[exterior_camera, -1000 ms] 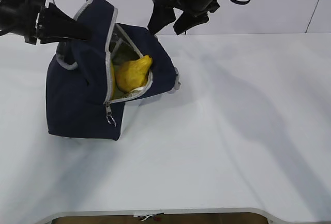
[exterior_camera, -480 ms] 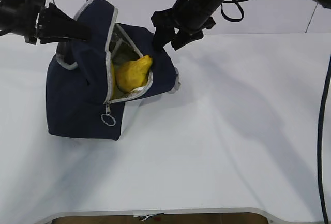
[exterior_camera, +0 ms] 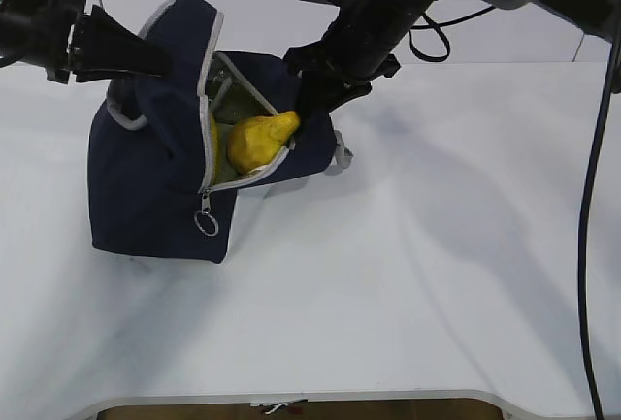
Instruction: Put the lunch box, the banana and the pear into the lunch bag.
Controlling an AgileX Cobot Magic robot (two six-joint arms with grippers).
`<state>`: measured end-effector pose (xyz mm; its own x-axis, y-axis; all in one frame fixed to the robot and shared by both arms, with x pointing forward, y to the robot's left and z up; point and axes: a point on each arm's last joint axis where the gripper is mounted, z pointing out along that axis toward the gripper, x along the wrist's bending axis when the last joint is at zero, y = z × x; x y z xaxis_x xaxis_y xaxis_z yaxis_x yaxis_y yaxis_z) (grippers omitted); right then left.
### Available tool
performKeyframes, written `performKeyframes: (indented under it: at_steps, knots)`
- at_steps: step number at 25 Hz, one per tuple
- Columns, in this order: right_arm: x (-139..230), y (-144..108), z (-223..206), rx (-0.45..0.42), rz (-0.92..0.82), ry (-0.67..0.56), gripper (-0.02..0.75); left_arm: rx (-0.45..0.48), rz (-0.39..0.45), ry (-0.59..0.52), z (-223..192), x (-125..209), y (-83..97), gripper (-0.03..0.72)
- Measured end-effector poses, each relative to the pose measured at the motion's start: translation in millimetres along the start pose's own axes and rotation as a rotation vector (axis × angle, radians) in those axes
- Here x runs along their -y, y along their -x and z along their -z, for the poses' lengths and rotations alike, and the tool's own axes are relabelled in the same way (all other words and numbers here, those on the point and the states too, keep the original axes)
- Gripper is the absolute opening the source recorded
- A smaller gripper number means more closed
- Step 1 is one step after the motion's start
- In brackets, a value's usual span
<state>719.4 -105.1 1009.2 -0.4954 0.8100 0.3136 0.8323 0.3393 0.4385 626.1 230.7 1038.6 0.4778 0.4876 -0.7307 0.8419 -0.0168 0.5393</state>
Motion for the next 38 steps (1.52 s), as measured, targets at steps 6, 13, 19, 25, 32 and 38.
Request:
performKeyframes:
  at_steps: [6, 13, 19, 25, 32, 38]
  knots:
    - [2.5, -3.7, 15.8, 0.029, 0.028, -0.039, 0.02, 0.0, 0.008, 0.0, 0.0, 0.0, 0.0, 0.015]
    - [-4.1, -35.2, 119.2, 0.162, 0.104, 0.1, 0.015, 0.072, 0.066, -0.042, -33.0, 3.7, 25.8, 0.015]
    - [9.3, -36.4, 156.3, 0.298, 0.114, 0.101, 0.014, 0.127, 0.029, -0.089, -78.4, 14.5, 61.9, 0.015]
    - [18.1, -28.7, 142.9, 0.311, 0.091, 0.029, 0.014, 0.159, 0.047, -0.079, -83.7, 14.4, 69.5, 0.015]
    - [17.7, -28.6, 142.4, 0.31, 0.079, 0.037, 0.014, 0.16, -0.001, -0.051, -80.2, 2.2, 77.4, 0.015]
    - [17.3, -21.7, 125.1, 0.305, 0.03, 0.009, 0.015, 0.103, -0.019, -0.078, -84.3, 5.0, 67.4, 0.015]
